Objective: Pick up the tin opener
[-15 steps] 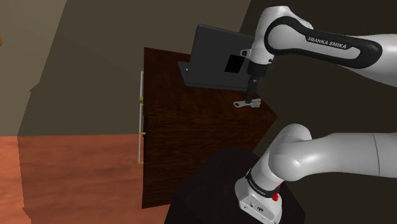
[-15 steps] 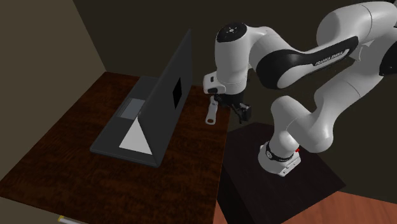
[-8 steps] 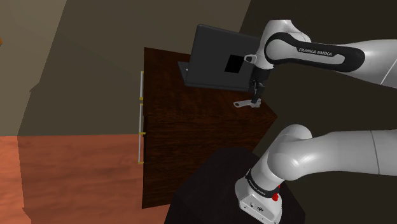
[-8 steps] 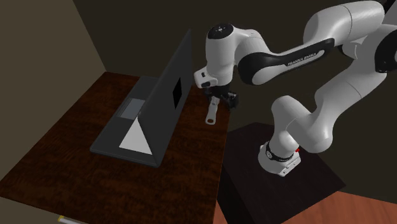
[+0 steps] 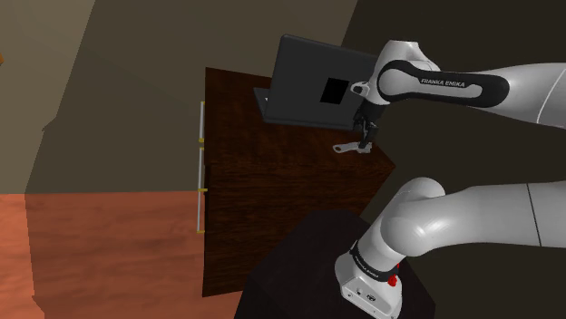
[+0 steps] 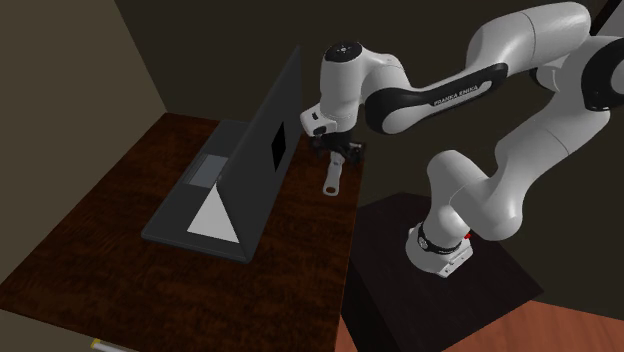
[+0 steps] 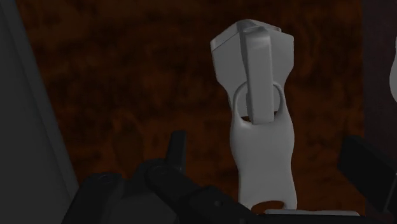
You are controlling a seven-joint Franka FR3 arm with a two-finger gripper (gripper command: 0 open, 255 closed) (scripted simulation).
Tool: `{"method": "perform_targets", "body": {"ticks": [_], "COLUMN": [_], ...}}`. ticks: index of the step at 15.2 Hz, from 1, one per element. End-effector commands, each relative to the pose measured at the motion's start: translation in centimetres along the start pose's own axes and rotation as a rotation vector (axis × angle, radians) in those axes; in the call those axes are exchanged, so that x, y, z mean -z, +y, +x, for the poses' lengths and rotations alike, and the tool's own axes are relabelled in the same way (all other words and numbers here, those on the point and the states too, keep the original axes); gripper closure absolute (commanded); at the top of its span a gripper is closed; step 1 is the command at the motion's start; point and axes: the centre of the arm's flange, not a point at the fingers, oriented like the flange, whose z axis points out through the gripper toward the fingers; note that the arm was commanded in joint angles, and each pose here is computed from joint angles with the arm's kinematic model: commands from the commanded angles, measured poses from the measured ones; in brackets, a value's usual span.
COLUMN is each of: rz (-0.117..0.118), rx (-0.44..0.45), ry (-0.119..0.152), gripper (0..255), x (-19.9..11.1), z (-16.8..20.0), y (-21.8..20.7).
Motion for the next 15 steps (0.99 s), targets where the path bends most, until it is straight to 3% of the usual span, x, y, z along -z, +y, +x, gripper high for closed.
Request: {"method": "perform_targets", "body": {"ticks": [1, 4, 5, 15], "rz": [0.016, 0.016, 0.016, 0.016], "rx": [0.026, 0.026, 0.026, 0.026], "ry": [-0.016, -0.016, -0.016, -0.016], "gripper": [0, 0, 255, 255], "x": [-1.91, -2.21, -2.11, -1.69], "z": [1.09, 1.12, 1.02, 1.08], "y": [-0.31, -0.32, -0.01, -0.31]}}
